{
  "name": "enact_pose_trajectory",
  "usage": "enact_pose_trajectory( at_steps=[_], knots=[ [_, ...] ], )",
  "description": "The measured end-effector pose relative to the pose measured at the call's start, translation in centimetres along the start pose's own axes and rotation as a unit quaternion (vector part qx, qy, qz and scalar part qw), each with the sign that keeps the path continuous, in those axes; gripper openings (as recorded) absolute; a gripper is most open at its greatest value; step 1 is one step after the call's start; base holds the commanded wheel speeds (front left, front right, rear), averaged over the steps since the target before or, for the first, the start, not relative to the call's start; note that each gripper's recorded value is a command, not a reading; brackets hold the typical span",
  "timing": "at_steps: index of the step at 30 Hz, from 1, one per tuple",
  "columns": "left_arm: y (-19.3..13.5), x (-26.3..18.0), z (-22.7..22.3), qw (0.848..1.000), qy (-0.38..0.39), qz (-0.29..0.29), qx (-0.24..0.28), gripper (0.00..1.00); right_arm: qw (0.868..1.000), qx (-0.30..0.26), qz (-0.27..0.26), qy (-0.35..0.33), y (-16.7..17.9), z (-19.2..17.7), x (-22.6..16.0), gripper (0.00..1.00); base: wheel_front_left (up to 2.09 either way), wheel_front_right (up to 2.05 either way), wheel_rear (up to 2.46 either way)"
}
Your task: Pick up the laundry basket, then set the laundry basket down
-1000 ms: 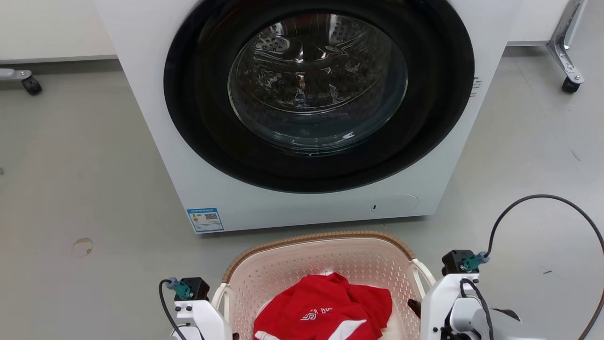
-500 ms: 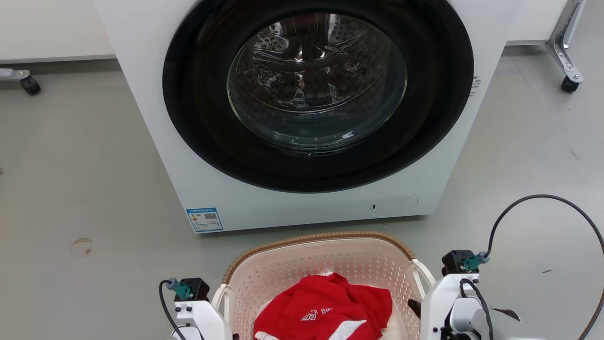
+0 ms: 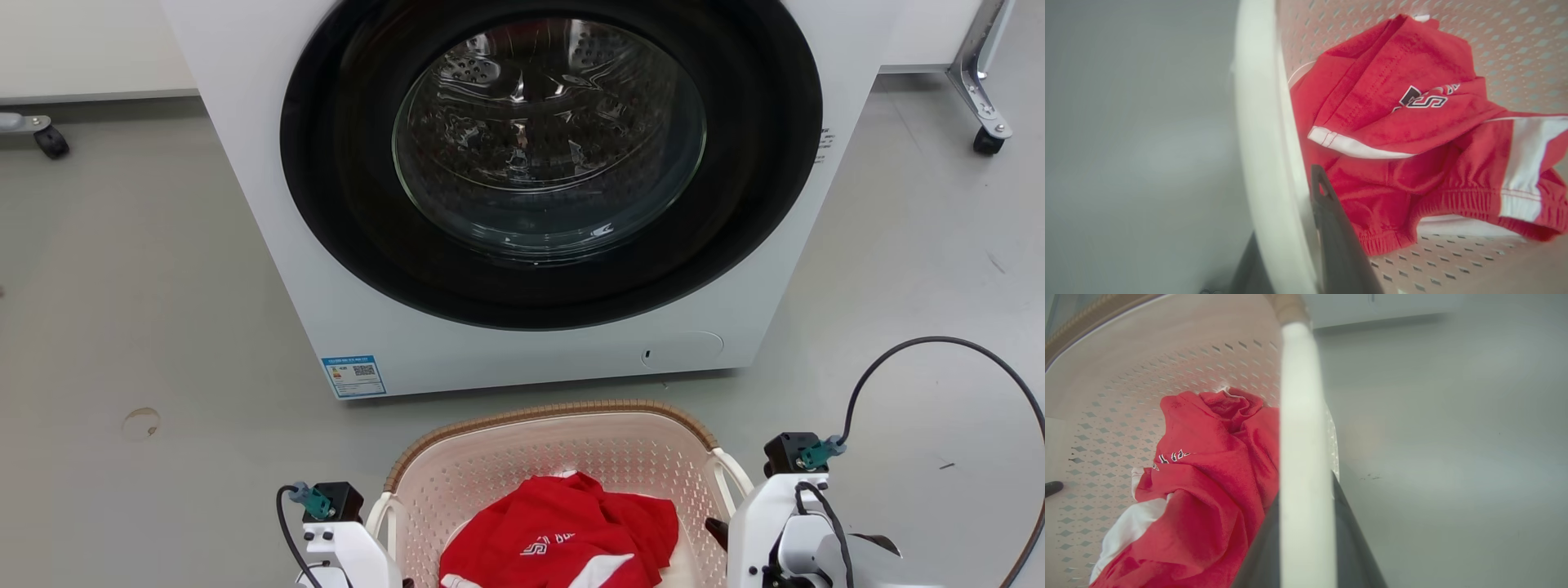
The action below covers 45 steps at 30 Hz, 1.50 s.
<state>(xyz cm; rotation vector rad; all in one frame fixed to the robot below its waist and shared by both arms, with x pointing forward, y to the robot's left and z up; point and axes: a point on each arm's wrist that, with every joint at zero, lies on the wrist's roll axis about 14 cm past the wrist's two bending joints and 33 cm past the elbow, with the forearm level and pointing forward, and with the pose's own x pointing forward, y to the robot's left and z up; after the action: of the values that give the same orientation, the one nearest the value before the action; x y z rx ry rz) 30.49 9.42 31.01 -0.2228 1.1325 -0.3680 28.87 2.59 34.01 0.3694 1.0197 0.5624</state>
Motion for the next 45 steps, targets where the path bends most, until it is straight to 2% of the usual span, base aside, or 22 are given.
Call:
enact_pose_trajectory(
  at_steps=[45],
  knots=[
    [0.23,0.93,-0.49,1.000,0.008,0.000,-0.009,0.00,1.000,0.012,-0.005,0.012,-0.78,-0.54,0.67,0.00,0.00,0.00,0.00]
  ],
)
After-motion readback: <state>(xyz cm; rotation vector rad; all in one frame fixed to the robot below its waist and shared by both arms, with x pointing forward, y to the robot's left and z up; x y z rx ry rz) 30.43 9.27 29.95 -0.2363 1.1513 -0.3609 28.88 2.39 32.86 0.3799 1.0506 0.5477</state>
